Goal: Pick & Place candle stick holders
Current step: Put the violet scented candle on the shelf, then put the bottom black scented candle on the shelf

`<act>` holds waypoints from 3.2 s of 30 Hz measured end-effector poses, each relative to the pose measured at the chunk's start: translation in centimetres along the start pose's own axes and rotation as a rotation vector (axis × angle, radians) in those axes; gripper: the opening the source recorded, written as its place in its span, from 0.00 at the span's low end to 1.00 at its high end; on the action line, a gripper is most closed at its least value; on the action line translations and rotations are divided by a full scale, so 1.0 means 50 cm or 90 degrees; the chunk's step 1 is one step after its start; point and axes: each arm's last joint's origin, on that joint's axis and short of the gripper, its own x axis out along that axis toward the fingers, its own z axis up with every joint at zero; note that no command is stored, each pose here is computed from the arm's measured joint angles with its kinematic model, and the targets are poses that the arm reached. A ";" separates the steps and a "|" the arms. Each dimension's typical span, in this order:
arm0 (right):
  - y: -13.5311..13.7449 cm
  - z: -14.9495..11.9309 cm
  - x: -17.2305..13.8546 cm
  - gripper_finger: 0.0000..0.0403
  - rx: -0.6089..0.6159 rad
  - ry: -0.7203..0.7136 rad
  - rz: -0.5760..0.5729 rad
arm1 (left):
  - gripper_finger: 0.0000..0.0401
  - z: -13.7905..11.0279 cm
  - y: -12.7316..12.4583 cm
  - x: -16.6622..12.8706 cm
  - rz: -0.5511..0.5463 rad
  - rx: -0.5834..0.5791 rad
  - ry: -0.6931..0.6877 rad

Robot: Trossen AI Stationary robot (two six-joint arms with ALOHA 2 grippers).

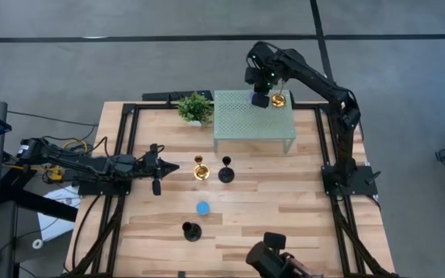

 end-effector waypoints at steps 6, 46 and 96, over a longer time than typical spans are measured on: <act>0.002 0.001 0.000 0.00 0.003 0.000 0.004 | 0.02 0.000 0.000 0.000 0.000 0.000 0.000; 0.012 -0.008 0.017 0.00 0.035 0.011 0.048 | 0.02 0.000 0.000 0.000 0.000 0.000 0.000; 0.264 0.019 -0.346 0.14 -0.069 -0.171 0.002 | 0.02 0.000 0.000 0.000 0.000 0.000 0.001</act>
